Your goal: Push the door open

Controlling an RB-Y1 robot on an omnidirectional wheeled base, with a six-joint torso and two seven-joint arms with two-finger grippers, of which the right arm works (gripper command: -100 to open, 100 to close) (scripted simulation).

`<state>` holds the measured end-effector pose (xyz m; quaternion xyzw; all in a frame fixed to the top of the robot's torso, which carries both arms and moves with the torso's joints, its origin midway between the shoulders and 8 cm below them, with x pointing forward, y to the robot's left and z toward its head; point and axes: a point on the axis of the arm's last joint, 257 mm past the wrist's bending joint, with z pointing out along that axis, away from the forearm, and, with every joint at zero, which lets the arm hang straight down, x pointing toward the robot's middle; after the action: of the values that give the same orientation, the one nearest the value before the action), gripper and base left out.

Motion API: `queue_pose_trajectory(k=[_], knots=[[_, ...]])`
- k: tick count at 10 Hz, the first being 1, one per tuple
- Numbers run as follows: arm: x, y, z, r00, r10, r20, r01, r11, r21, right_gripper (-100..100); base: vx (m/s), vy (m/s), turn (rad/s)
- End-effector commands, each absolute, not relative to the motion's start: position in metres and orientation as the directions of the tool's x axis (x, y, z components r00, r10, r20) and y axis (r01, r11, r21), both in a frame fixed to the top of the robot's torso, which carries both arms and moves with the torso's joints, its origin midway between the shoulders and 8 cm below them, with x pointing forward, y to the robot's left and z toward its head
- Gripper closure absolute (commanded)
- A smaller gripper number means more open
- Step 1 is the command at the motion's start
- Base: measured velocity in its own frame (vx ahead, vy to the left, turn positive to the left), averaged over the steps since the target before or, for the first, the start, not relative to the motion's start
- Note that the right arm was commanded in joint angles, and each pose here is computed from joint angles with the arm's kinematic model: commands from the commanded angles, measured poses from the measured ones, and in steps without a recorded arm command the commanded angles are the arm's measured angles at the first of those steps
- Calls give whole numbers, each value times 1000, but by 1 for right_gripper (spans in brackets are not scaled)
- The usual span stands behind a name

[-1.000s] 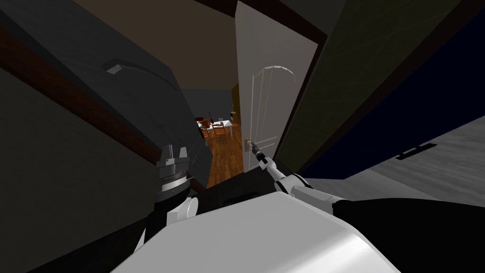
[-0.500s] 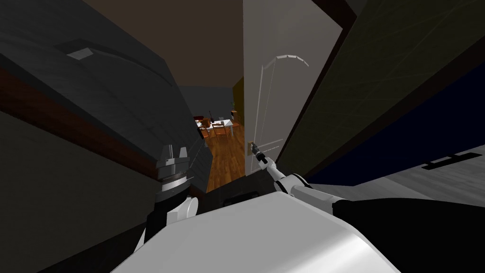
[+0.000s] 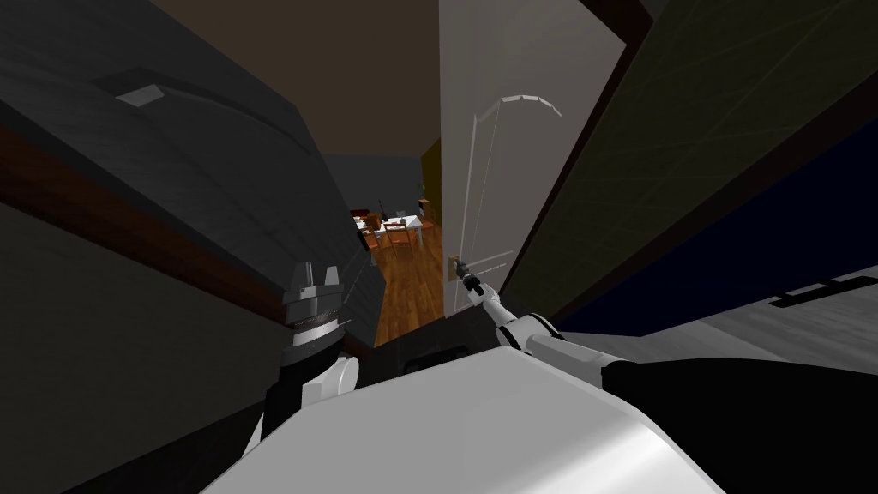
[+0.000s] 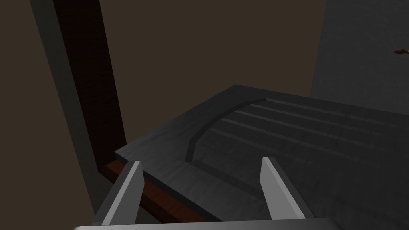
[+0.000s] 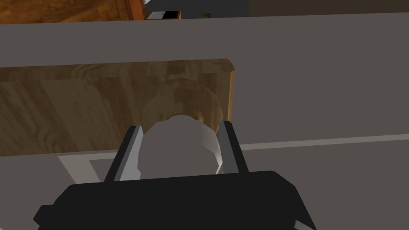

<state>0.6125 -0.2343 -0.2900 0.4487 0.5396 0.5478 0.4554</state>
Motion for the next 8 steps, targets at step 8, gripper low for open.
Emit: queue_pose_trajectory(k=[8], knots=[[614, -256, -289, -122, 993, -1, -18, -1, 1000, 100, 126, 57, -43]])
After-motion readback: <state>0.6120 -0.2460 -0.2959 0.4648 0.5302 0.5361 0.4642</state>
